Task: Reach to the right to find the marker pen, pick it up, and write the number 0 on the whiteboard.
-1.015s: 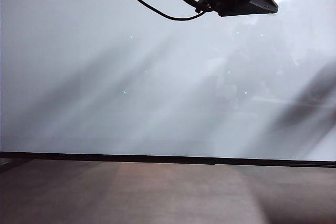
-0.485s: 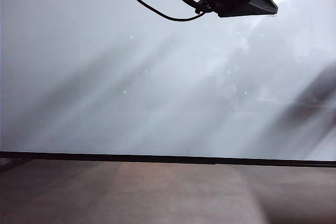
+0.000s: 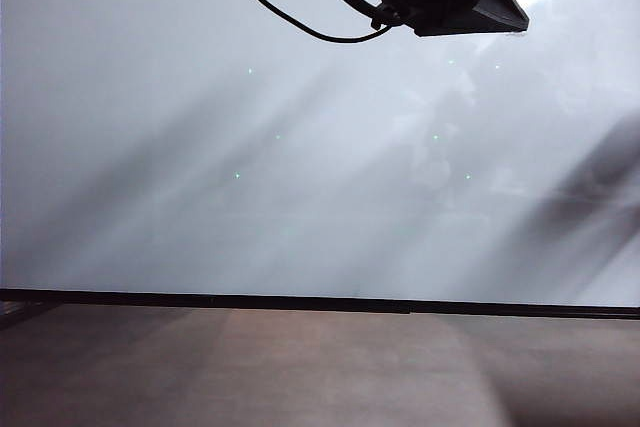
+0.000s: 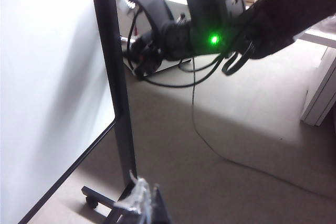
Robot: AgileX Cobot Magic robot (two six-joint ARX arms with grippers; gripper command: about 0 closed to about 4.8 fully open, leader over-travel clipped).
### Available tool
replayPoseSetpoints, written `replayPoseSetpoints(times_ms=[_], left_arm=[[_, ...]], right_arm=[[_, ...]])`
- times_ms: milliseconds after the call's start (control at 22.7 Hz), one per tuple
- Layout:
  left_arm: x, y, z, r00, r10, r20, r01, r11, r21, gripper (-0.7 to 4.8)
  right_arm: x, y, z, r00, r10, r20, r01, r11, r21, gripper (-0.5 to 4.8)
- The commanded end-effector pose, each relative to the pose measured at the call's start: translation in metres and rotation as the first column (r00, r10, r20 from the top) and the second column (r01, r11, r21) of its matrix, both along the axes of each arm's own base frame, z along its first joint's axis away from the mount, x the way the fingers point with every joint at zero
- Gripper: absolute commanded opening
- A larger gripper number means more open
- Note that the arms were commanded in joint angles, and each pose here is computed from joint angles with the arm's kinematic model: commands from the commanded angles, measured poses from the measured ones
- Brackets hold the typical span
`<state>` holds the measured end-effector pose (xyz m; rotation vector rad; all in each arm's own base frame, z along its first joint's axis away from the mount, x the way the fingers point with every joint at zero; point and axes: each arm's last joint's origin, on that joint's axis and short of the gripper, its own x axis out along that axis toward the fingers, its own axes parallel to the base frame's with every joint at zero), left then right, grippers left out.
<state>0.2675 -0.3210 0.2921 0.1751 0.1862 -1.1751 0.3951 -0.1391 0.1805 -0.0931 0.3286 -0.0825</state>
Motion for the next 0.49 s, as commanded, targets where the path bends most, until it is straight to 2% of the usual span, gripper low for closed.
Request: replayPoseSetpoints(times_ms=[44,176,397,441,485], left_arm=[[-0.002,0.001,0.007,1.0,-0.008,0.014,0.008,1.0,-0.019,-0.06],[-0.004,0.004,0.01,1.0,-0.007,0.01,0.007,1.0,-0.014,-0.06],[-0.015,0.018,0.035,1.0,0.001,0.024,-0.001,1.0,-0.022,-0.06],[-0.022,0.026,0.043,1.0,0.001,0.006,-0.001,1.0,-0.001,-0.06],[-0.027,0.032,0.049,1.0,0.003,-0.003,-0.003,1.0,0.011,-0.06]], right_arm=[[-0.002,-0.002,0.01,1.0,-0.004,0.02,0.004,1.0,-0.005,2.12],[-0.008,-0.003,0.014,1.0,-0.009,-0.017,0.009,1.0,0.01,2.13],[-0.024,-0.001,0.053,1.0,-0.017,0.018,0.017,1.0,-0.002,2.12],[-0.034,0.002,0.063,1.0,-0.02,-0.024,0.02,1.0,0.013,1.67],[-0.039,0.005,0.068,0.999,-0.019,-0.047,0.02,1.0,0.021,0.79]])
